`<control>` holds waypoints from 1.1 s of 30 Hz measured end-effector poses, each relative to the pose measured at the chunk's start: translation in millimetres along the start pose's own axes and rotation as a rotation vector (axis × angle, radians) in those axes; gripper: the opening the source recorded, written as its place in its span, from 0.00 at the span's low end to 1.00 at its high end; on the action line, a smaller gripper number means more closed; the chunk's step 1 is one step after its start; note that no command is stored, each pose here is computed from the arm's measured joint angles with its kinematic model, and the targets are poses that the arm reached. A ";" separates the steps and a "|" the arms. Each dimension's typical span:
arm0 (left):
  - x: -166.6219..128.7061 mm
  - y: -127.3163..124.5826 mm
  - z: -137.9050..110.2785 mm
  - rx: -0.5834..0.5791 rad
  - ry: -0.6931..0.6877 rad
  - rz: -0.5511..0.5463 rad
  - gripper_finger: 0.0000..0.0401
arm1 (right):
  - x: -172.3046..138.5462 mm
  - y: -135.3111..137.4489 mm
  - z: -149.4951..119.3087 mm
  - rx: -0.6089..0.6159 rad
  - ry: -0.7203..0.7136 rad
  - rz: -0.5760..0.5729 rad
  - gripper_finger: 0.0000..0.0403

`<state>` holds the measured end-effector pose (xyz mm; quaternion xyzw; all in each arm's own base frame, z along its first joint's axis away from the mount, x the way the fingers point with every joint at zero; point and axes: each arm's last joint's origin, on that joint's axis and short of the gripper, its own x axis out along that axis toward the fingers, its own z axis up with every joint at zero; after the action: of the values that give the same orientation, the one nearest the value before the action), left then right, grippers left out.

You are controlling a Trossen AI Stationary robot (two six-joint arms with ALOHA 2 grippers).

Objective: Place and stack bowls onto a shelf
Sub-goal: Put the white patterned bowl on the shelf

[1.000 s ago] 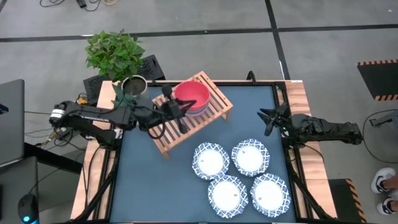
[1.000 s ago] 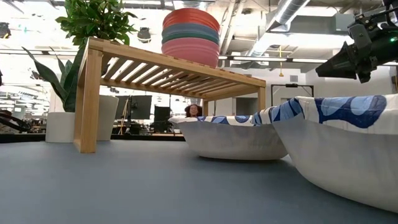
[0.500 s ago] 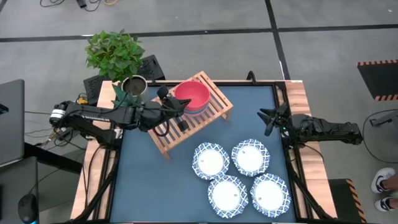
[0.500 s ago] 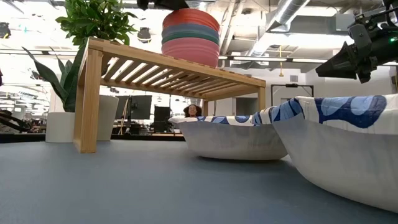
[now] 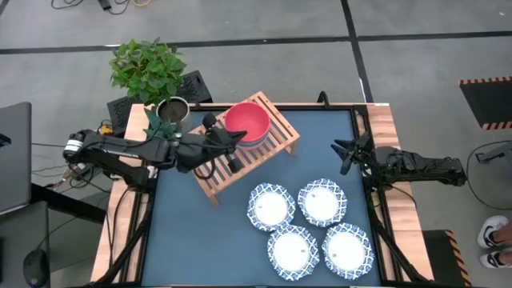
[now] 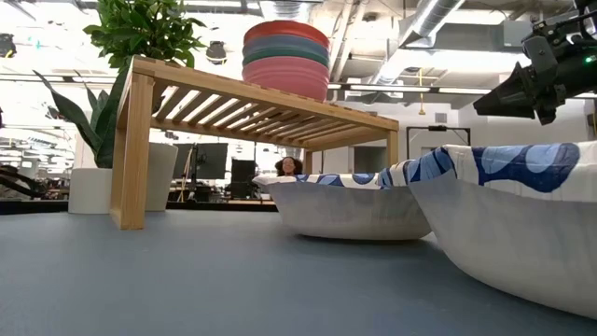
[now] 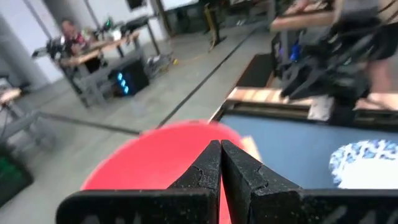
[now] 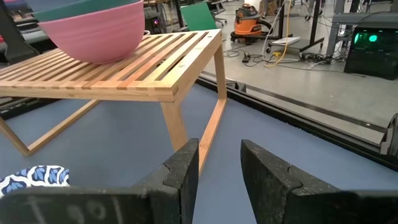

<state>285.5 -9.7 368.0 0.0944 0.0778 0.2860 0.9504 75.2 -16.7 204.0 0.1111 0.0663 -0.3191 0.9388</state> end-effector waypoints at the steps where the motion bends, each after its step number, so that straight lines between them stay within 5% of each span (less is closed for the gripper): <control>1: -4.0 -1.6 4.0 0.008 -0.013 -0.015 0.00 | 0.0 0.0 0.0 0.000 0.000 0.000 0.36; 10: -32.5 -28.7 19.0 0.088 -0.093 -0.230 0.12 | 0.0 0.0 0.0 0.000 0.000 0.000 0.36; 21: -44.8 -40.7 17.1 0.065 -0.074 -0.292 0.38 | 0.0 0.0 0.0 0.000 0.000 0.000 0.36; 33: -51.6 -47.1 13.8 0.037 -0.039 -0.329 0.40 | 0.0 0.0 0.0 0.000 0.000 0.002 0.36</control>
<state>270.7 -78.9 375.7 0.1035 0.0791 0.1230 0.9838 75.3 -16.7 204.0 0.1113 0.0663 -0.3184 0.9391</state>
